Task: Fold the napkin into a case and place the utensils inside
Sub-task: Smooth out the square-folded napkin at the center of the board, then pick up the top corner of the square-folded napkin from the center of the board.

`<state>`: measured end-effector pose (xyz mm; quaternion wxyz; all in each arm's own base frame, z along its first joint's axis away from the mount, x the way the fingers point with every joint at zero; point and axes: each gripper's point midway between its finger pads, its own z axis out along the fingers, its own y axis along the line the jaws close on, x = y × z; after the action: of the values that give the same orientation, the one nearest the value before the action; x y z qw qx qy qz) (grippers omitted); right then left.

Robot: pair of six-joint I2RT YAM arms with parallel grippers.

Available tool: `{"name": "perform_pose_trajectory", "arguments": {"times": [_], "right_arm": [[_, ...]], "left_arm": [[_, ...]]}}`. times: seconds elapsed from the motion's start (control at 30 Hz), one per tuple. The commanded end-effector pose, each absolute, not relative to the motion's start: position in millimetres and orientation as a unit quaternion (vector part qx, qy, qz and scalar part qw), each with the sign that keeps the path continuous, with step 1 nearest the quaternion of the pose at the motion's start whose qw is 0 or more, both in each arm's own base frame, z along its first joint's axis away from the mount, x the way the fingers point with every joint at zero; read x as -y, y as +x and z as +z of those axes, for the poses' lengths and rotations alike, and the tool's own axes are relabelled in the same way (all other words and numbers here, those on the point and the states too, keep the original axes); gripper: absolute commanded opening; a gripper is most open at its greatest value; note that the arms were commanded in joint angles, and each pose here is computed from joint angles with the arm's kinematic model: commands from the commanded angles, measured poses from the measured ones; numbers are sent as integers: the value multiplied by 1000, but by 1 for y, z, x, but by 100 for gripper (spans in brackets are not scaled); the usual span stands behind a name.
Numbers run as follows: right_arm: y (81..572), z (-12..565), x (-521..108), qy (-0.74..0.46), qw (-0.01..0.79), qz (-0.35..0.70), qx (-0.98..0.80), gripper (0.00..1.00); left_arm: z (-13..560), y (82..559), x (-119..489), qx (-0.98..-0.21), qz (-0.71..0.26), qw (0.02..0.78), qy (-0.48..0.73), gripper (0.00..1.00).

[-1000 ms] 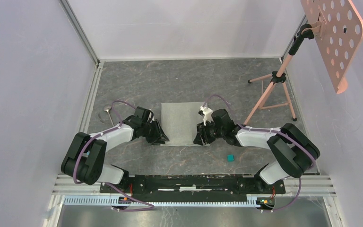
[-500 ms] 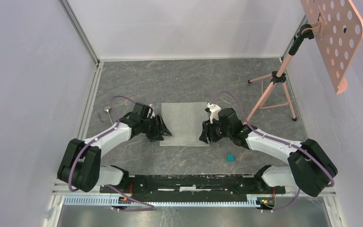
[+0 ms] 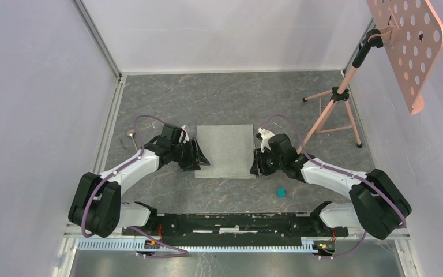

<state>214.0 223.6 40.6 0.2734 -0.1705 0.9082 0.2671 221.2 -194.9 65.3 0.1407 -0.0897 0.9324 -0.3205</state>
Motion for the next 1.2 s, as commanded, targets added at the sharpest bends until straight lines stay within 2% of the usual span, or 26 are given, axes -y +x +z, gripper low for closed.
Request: {"name": "perform_pose_trajectory", "arguments": {"times": [0.0, 0.37, 0.7, 1.17], "right_arm": [[216, 37, -225, -162, 275, 270, -909, 40], [214, 27, -231, -164, 262, 284, -908, 42], [222, 53, -236, -166, 289, 295, -895, 39], [221, 54, -237, -166, 290, 298, -894, 45]], "left_arm": [[72, 220, 198, -930, -331, 148, -64, 57], [67, 218, 197, -932, -326, 141, -63, 57], [61, 218, 196, -935, -322, 137, -63, 57], [57, 217, 196, -935, -322, 133, -63, 57]]}}
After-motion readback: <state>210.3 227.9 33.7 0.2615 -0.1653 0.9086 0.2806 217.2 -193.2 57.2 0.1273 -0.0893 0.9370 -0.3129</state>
